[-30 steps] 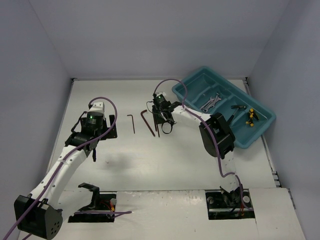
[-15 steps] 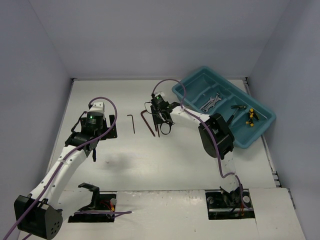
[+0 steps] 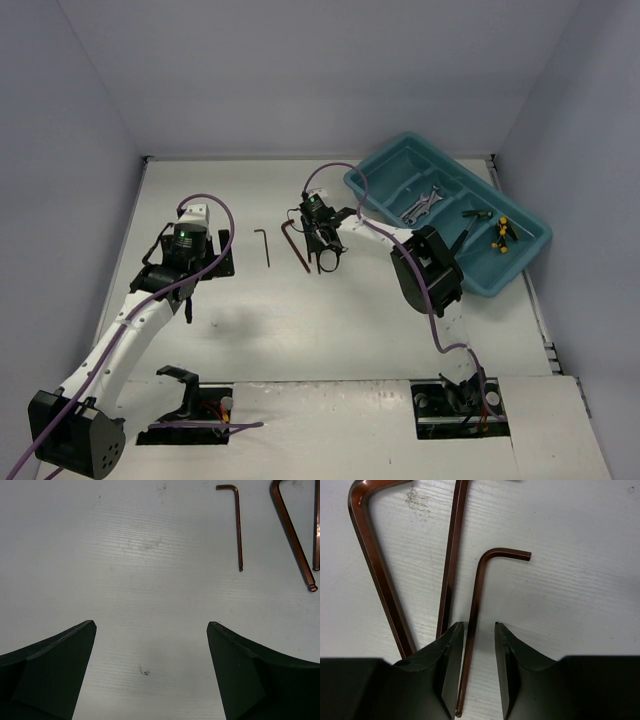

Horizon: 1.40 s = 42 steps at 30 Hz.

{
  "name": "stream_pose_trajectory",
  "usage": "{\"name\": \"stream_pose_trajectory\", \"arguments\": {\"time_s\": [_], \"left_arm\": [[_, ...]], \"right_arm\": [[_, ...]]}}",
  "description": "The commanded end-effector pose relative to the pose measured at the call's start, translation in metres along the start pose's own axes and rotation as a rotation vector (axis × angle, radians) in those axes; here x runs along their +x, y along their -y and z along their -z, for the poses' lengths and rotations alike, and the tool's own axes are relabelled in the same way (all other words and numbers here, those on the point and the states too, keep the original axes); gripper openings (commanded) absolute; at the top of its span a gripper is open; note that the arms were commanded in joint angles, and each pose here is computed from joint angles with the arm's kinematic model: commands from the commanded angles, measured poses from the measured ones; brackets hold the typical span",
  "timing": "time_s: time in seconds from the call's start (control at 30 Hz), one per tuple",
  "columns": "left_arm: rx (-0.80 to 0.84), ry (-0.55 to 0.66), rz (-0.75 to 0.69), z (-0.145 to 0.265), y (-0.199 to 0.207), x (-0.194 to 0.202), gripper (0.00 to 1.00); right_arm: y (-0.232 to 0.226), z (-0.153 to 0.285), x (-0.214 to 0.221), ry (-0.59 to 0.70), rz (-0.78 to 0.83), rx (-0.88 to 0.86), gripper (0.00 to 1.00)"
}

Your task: Sort the tools into containers

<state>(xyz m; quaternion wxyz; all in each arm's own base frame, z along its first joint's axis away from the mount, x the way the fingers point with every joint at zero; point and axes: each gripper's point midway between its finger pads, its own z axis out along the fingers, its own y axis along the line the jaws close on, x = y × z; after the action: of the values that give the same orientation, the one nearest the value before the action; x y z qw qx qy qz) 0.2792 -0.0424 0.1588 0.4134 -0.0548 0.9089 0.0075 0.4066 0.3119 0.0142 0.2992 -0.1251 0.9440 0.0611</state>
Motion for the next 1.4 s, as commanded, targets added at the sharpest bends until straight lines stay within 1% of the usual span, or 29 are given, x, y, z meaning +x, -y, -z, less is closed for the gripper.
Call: {"name": "stream_pose_trajectory", "arguments": {"time_s": [0.0, 0.13, 0.17, 0.2, 0.27, 0.3, 0.4, 0.47, 0.57, 0.63, 0.73, 0.83, 1.0, 1.17, 1.3, 1.33, 1.37], "left_arm": [[0.000, 0.063, 0.009, 0.004, 0.000, -0.021, 0.91], [-0.002, 0.064, 0.008, 0.004, -0.001, -0.021, 0.91], [-0.003, 0.064, 0.008, 0.004, -0.001, -0.021, 0.91], [-0.004, 0.061, 0.008, 0.004, -0.001, -0.021, 0.91], [-0.005, 0.064, 0.008, 0.004, -0.001, -0.022, 0.91], [-0.005, 0.063, 0.007, 0.004, -0.001, -0.022, 0.91], [-0.006, 0.065, 0.006, 0.005, -0.001, -0.022, 0.90], [-0.007, 0.065, 0.007, 0.004, -0.002, -0.022, 0.91], [-0.009, 0.067, 0.005, 0.005, -0.002, -0.023, 0.91], [-0.017, 0.069, 0.006, 0.005, -0.003, -0.023, 0.90], [-0.022, 0.071, 0.005, 0.006, -0.004, -0.024, 0.91], [-0.024, 0.076, 0.006, 0.007, -0.005, -0.024, 0.91], [-0.031, 0.085, 0.005, 0.009, -0.007, -0.025, 0.91], [-0.032, 0.080, 0.002, 0.008, -0.008, -0.023, 0.90], [-0.030, 0.072, -0.001, 0.007, -0.007, -0.022, 0.90], [-0.030, 0.071, -0.001, 0.007, -0.007, -0.021, 0.90], [-0.030, 0.072, 0.000, 0.007, -0.007, -0.022, 0.90]], "right_arm": [[0.007, -0.001, 0.000, 0.018, -0.003, 0.059, 0.25], [0.015, -0.001, 0.002, 0.014, -0.009, 0.080, 0.14], [0.016, -0.001, 0.001, 0.014, -0.014, 0.077, 0.10], [0.017, -0.001, 0.001, 0.011, -0.019, 0.076, 0.03], [0.022, 0.004, -0.007, 0.023, -0.041, 0.068, 0.00], [0.023, 0.007, -0.011, 0.033, -0.046, 0.065, 0.00], [0.026, 0.026, -0.041, 0.099, -0.070, 0.048, 0.00], [0.033, 0.052, -0.077, 0.187, -0.110, 0.041, 0.00], [0.049, 0.103, -0.138, 0.347, -0.209, 0.036, 0.00], [0.071, 0.128, -0.168, 0.430, -0.278, 0.057, 0.00], [0.112, 0.149, -0.198, 0.516, -0.372, 0.119, 0.00], [0.161, 0.145, -0.210, 0.540, -0.460, 0.187, 0.00], [0.210, 0.100, -0.216, 0.512, -0.579, 0.223, 0.00], [0.230, 0.057, -0.226, 0.493, -0.662, 0.189, 0.00], [0.236, 0.035, -0.223, 0.474, -0.680, 0.191, 0.01], [0.235, 0.031, -0.221, 0.467, -0.677, 0.188, 0.04], [0.235, 0.029, -0.221, 0.463, -0.674, 0.185, 0.09]]}}
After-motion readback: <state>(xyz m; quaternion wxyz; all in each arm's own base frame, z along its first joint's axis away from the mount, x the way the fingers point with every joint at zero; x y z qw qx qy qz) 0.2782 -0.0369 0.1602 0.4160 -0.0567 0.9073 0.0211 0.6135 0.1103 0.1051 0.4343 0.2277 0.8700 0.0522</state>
